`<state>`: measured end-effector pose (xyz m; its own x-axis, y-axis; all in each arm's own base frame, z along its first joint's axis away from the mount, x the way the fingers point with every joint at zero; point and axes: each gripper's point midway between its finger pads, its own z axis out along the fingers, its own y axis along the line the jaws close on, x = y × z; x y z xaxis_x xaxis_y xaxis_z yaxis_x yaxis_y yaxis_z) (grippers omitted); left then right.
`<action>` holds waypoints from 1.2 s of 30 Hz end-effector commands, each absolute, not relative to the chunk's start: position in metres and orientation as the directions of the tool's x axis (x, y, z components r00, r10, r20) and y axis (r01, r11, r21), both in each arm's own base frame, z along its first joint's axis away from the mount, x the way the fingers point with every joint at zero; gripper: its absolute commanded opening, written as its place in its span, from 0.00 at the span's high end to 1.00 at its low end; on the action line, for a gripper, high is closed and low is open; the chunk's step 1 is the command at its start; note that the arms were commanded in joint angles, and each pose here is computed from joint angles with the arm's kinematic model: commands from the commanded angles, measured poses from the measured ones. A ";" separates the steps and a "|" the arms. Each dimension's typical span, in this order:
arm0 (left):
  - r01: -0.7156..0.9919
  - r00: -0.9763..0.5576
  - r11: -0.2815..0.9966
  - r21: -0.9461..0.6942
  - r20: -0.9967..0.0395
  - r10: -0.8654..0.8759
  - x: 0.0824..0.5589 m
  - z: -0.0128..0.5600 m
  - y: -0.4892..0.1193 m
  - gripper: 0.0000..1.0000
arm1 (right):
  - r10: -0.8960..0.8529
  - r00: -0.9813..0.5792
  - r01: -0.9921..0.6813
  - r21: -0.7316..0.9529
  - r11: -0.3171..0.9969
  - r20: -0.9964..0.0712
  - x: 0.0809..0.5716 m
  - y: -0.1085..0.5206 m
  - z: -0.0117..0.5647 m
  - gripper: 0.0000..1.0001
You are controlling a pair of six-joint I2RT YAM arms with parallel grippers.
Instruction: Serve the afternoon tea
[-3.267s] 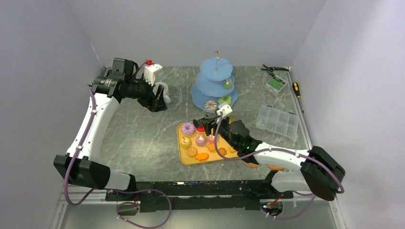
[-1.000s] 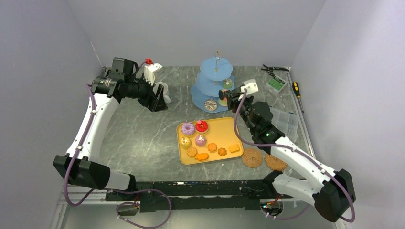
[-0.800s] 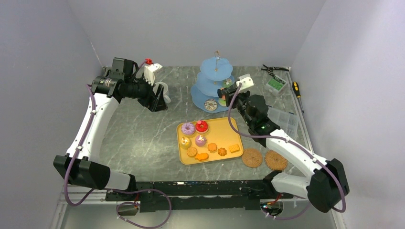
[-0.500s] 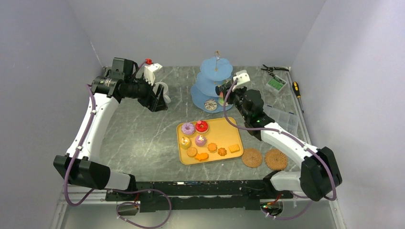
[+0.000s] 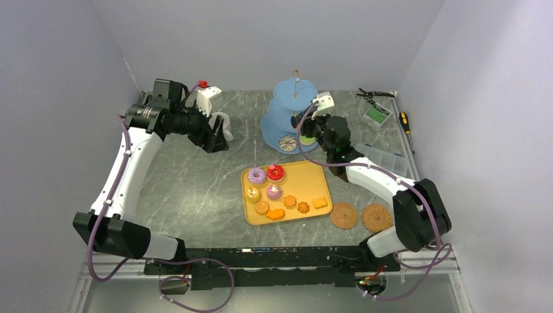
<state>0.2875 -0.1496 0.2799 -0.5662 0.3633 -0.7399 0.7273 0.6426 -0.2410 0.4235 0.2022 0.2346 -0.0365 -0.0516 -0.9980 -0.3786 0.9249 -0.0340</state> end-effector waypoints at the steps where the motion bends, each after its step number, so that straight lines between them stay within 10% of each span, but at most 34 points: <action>1: 0.737 -0.538 0.637 -0.225 -0.767 0.351 0.290 0.293 -0.150 0.17 | 0.037 0.076 -0.382 0.005 0.924 -0.996 0.435 0.207 0.277 0.58; 22: 0.737 -0.542 0.634 -0.236 -0.767 0.345 0.291 0.293 -0.152 0.17 | 0.038 0.092 -0.414 -0.003 0.910 -0.995 0.423 0.208 0.288 0.36; 36: 0.735 -0.542 0.637 -0.232 -0.765 0.347 0.292 0.291 -0.151 0.17 | 0.026 0.057 -0.552 -0.010 0.834 -0.998 0.324 0.241 0.282 0.36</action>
<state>0.2876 -0.1496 0.2798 -0.5670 0.3626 -0.7397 0.7267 0.6430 -0.2418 0.3548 0.2334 0.2896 0.0744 0.0308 -0.9968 -0.5136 0.8580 -0.0118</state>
